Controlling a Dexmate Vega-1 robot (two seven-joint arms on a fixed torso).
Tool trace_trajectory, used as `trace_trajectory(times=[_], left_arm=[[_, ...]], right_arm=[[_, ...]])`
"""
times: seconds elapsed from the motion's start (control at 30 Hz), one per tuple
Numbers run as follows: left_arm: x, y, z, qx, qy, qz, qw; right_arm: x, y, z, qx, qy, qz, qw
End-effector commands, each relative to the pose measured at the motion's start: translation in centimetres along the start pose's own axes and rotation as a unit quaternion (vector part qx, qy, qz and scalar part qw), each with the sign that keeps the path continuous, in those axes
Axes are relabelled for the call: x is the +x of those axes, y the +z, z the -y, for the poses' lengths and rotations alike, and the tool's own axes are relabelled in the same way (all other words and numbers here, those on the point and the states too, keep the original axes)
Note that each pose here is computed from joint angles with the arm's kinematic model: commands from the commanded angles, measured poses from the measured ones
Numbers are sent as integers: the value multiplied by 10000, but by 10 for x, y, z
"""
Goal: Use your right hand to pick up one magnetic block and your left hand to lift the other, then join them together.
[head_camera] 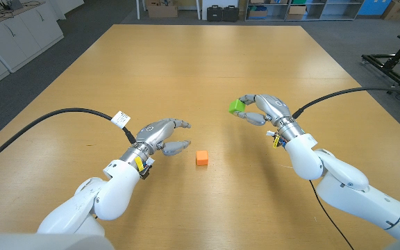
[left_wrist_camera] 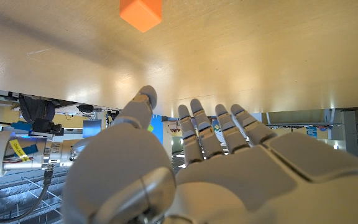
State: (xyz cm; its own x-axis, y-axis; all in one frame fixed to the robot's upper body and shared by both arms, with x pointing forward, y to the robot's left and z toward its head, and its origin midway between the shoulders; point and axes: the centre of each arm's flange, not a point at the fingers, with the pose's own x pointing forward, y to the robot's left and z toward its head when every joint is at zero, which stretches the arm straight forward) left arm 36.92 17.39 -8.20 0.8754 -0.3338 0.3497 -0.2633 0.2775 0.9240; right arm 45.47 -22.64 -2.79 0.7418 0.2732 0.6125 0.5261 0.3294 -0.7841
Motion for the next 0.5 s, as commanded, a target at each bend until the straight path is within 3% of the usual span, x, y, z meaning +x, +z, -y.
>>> trace_trajectory(times=[0.03,0.5], left_arm=[[3,3,-1,107,-238,26,9997],[6,4,2,117,-354,-5,9993]], right_arm=[[-1,1,1,-9,3,4,10000],[-2,-2,0,12,3,-32,10000]])
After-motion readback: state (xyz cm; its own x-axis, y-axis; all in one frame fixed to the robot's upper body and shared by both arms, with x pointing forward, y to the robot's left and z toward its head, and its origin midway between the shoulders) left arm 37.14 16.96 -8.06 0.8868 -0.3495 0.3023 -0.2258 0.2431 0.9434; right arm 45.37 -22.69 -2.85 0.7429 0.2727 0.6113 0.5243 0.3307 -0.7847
